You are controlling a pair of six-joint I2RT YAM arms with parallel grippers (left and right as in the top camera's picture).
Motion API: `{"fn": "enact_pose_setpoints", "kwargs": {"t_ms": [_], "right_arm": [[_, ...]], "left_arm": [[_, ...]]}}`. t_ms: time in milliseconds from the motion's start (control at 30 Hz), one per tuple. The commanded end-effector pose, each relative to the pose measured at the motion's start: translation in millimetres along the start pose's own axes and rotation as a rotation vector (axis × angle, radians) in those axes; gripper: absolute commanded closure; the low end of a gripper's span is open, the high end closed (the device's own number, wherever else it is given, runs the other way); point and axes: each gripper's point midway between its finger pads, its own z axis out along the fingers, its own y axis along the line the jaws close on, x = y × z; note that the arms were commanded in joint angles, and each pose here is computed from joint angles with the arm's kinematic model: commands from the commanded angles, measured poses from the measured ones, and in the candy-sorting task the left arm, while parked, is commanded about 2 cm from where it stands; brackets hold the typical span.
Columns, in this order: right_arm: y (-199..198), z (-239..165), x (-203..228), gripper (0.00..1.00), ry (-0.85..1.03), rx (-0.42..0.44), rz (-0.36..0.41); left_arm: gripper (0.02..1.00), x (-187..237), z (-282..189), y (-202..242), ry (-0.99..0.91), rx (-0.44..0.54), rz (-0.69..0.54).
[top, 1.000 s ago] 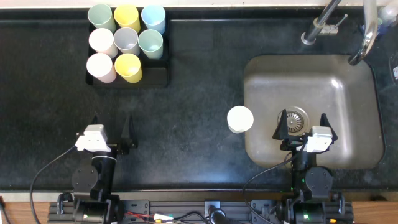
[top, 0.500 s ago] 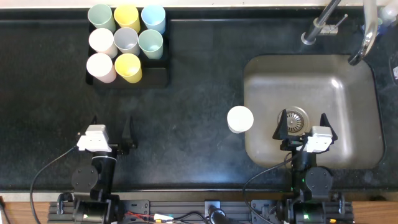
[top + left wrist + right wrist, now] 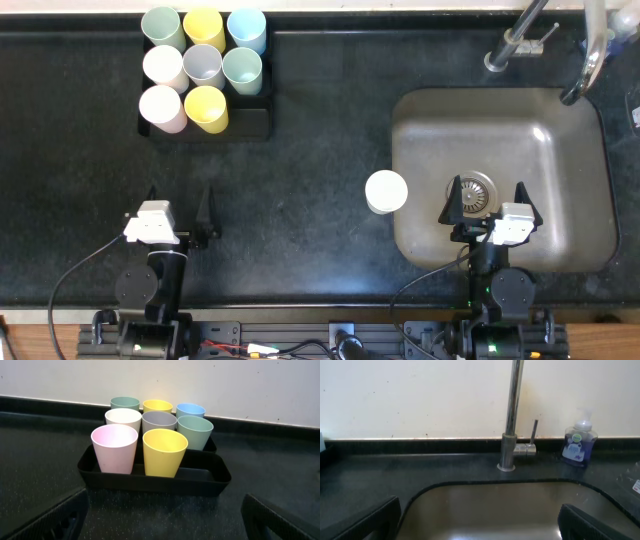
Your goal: Store Cups
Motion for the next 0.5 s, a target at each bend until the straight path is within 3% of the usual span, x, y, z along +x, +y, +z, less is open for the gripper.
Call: {"fn": "enact_pose_setpoints", "kwargs": {"t_ms": [33,300,500], "right_arm": [[-1,0,3,0.003,-0.001,0.004,0.012],[0,-2,-2,0.003,0.014,0.001,0.010],[-1,-17,-37,0.003,0.208,0.005,-0.008]], "left_arm": [[0.020,0,0,-2,-0.005,0.013,0.021],[0.020,0,0,-2,-0.005,0.013,0.021],[0.020,0,0,-2,-0.005,0.013,0.021]]}}
